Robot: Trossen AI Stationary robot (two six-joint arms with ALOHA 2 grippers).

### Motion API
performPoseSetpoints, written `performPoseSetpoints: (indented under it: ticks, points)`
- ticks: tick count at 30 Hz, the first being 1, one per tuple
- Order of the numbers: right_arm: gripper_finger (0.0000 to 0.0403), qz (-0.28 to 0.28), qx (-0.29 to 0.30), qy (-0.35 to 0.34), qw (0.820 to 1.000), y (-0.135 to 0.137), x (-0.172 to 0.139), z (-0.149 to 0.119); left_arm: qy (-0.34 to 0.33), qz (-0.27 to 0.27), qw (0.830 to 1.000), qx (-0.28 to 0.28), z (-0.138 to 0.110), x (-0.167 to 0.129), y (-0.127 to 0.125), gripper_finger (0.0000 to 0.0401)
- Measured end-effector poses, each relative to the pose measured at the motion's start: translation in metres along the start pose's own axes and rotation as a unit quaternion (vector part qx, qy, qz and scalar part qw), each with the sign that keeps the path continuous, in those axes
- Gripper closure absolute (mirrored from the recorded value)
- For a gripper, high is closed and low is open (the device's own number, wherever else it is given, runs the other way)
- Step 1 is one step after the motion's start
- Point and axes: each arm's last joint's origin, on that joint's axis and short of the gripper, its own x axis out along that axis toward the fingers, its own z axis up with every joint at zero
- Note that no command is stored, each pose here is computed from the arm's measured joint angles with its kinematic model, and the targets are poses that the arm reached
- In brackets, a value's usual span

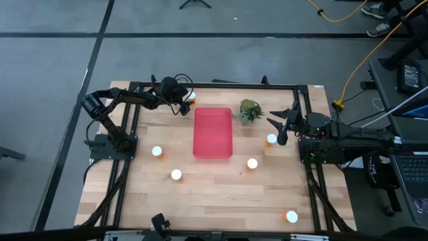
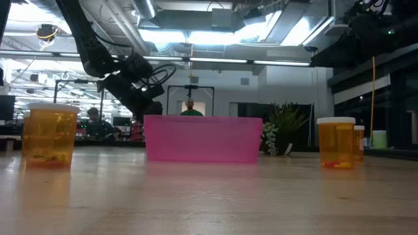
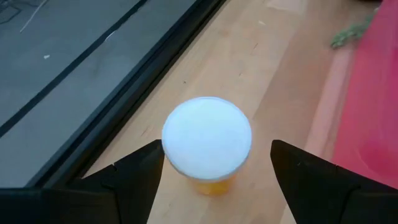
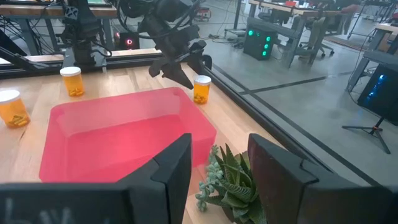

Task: Pick and place pill bottles into a basket
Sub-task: Put the orange pill bottle into the red bin

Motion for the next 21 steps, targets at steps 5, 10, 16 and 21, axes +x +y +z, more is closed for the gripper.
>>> performPoseSetpoints:
  ticks: [5, 10, 16, 21]
  points:
    - [0.0242, 0.0, 0.0, 0.0, 1.0, 0.0, 0.0, 0.0, 0.0, 0.002, 1.0, 0.001, 0.0, 0.0, 0.0, 0.0109]
    - [0.0242, 0.0, 0.0, 0.0, 1.0, 0.0, 0.0, 0.0, 0.001, 0.002, 1.0, 0.001, 0.0, 0.0, 0.0001, 0.0109]
    - [0.0242, 0.0, 0.0, 0.0, 1.0, 0.0, 0.0, 0.0, 0.005, 0.021, 1.0, 0.001, -0.0002, 0.0, 0.0012, 0.0109]
    - [0.0242, 0.0, -0.002, 0.0, 1.0, 0.0, 0.0001, 0.0, 0.005, 0.022, 1.0, 0.001, -0.0002, 0.0, 0.001, 0.0109]
